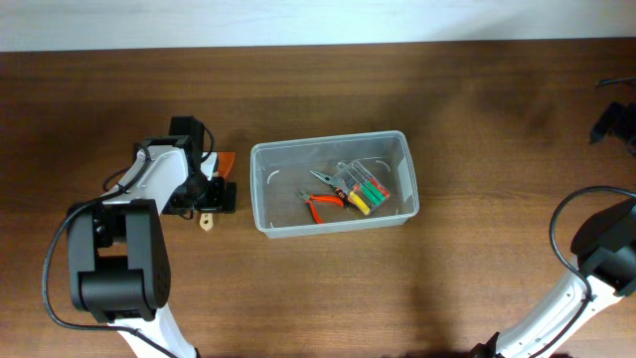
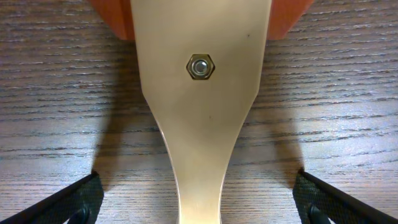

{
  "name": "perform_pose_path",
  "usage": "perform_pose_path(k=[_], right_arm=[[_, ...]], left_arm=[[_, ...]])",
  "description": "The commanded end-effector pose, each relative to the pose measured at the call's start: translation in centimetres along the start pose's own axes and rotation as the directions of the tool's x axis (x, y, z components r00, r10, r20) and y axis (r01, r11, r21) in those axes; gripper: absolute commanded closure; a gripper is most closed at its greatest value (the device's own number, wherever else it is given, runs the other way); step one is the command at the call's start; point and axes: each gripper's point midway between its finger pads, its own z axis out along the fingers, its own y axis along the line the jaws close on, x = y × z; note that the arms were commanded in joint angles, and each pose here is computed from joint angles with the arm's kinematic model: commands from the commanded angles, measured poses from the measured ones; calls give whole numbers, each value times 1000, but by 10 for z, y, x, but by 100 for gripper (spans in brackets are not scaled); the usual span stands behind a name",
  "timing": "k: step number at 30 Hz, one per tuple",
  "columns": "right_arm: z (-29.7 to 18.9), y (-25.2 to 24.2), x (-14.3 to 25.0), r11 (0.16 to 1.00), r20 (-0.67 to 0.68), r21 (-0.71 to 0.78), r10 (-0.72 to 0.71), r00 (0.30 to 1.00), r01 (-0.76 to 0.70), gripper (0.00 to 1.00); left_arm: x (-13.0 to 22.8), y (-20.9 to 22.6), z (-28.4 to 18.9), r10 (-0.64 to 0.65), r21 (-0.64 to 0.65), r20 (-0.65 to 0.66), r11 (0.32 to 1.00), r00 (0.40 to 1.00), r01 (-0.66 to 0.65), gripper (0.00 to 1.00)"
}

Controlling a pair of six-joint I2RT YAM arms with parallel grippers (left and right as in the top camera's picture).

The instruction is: Pack container

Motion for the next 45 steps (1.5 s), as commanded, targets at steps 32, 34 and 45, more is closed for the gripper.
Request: perform_pose_path(k=[32, 34, 45], right_arm=[[-8, 3, 0, 1000, 18, -7, 0, 1000, 0, 1], [-8, 3, 0, 1000, 18, -7, 0, 1000, 0, 1], [-8, 3, 0, 1000, 18, -7, 0, 1000, 0, 1]], left_arm=[[2, -10, 11, 6, 61, 2, 998, 1000, -6, 33], [2, -10, 11, 6, 61, 3, 998, 1000, -6, 33], [-2, -10, 11, 6, 61, 18, 998, 1000, -7, 50]])
